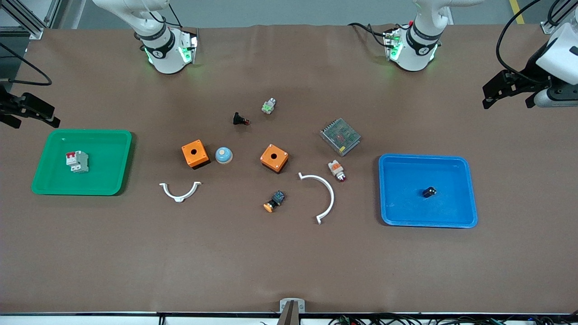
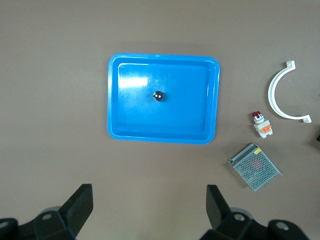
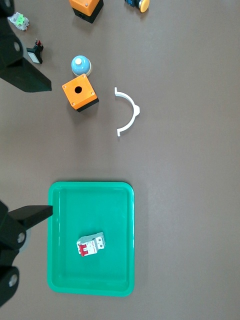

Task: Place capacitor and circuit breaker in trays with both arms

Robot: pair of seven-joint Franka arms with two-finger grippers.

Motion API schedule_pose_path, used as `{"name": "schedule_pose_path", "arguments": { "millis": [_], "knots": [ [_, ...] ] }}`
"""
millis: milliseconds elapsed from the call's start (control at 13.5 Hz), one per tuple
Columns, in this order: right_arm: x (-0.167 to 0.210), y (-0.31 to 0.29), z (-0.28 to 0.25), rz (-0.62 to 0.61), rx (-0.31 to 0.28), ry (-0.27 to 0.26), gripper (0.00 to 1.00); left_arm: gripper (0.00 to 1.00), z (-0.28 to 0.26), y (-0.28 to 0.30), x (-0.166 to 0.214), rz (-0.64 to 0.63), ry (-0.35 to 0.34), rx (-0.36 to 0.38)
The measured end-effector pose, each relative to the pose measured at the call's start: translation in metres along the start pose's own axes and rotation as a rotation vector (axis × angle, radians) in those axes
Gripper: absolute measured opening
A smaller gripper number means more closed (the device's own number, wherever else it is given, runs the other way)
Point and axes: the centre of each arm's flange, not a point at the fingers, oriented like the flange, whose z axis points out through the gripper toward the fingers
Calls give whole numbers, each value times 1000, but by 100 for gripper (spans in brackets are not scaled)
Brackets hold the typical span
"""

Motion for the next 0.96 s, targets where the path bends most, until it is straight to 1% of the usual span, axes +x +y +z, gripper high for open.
{"name": "schedule_pose_path", "arguments": {
  "millis": [148,963],
  "knots": [
    [-1,1,-4,0,0,7,100,100,1,0,2,0,-1,0],
    [-1,1,-3,-4,0,4,100,100,3,3,9,5,-3,-2]
  ]
}}
